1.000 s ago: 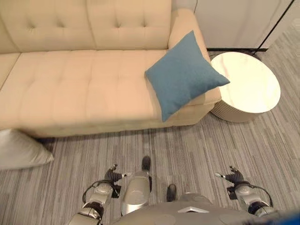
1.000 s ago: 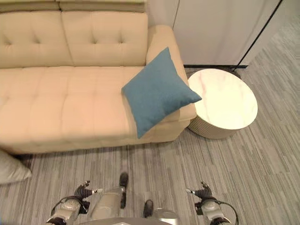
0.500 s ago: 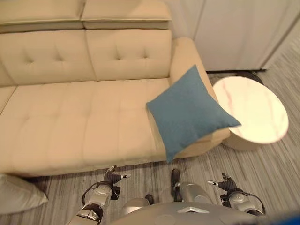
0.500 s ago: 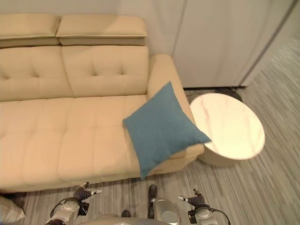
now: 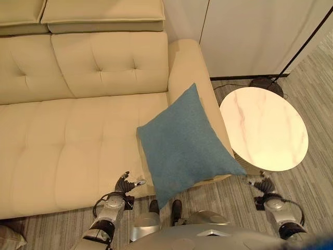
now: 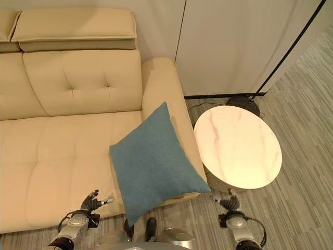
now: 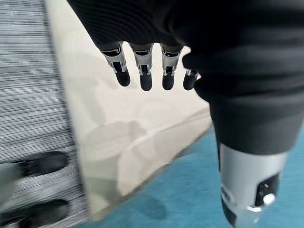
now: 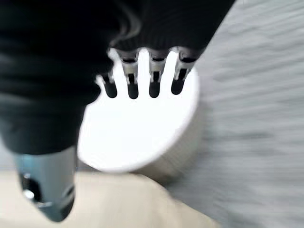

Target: Pick up all the scattered cushions and arrange them neatly on the sofa.

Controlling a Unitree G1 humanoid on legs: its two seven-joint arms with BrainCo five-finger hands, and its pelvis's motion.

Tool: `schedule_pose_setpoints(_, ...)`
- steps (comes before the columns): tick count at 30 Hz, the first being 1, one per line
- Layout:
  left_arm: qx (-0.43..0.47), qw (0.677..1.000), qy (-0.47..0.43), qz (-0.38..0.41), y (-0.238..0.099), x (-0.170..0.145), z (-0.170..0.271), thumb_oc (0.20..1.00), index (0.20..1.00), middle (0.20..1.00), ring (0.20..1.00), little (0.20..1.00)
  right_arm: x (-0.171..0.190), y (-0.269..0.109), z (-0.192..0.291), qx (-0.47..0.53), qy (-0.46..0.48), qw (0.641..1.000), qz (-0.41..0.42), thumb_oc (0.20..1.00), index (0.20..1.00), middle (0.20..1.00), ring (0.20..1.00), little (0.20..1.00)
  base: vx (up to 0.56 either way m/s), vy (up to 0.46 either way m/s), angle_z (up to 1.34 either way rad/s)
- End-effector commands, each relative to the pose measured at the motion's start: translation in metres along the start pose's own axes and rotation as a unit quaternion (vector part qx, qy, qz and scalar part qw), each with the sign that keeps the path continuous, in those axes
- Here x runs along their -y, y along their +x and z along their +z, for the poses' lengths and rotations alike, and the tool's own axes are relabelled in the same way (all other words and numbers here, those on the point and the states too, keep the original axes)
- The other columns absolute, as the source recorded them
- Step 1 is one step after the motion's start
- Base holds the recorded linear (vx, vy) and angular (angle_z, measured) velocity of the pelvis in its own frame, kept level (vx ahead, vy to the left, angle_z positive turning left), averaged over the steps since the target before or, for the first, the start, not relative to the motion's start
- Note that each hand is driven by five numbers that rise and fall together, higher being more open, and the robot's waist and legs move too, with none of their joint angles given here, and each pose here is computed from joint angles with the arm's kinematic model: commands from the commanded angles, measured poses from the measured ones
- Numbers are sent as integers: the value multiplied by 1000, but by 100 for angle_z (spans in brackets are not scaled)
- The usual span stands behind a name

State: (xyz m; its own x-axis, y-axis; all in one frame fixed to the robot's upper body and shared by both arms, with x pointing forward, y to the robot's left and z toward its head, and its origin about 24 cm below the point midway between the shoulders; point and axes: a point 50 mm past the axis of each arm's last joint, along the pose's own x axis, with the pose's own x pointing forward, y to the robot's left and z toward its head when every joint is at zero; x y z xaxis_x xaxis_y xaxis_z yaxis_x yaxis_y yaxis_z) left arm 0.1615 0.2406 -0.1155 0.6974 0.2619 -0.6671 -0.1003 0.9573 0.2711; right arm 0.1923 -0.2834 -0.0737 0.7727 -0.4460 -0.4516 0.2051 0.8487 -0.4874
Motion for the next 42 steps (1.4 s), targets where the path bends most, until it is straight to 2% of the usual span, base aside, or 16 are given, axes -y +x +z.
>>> schedule_pose_setpoints(1,5,1000,1,20,-1,-7,-1,1000,1000,1000,1000,1000,25,3,4,29,-40,997,-53,1000,1000,1000,1000,1000,18,50,-8)
schedule_pose_setpoints(4,29,999,-12,21,-2,-5,8,1000,1000,1000,1000,1000,42,7,43,106,-34,989,-93,1000,1000,1000,1000,1000,0,45,-9)
schedule_pose_setpoints(7,28,999,-27,16,-5,-1,5,1000,1000,1000,1000,1000,44,7,63,144,-9,985,-94,1000,1000,1000,1000,1000,-1,23,-7)
schedule_pose_setpoints(14,47,999,-27,2,-4,0,15,1000,1000,1000,1000,1000,31,8,120,236,54,969,-46,1000,1000,1000,1000,1000,-35,-14,8)
schedule_pose_setpoints(17,58,998,-31,-5,-4,1,21,1000,1000,1000,1000,1000,17,7,139,257,101,961,0,1000,1000,1000,1000,1000,-19,-26,13)
schedule_pose_setpoints(22,81,996,-35,-9,1,1,37,1000,1000,1000,1000,1000,-2,8,155,264,111,957,43,1000,1000,1000,1000,1000,-77,-51,17)
schedule_pose_setpoints(31,205,976,-68,-21,10,17,121,1000,1000,1000,1000,1000,-33,20,174,246,70,965,63,1000,1000,1000,1000,1000,-134,-37,18)
schedule_pose_setpoints(35,217,973,-76,-24,10,21,131,1000,1000,1000,1000,1000,-39,18,178,251,69,963,70,1000,1000,1000,1000,1000,-32,-3,1)
schedule_pose_setpoints(42,266,954,-132,-45,10,40,185,1000,1000,1000,1000,1000,-55,8,210,298,66,948,89,1000,1000,1000,1000,1000,-52,-17,-1)
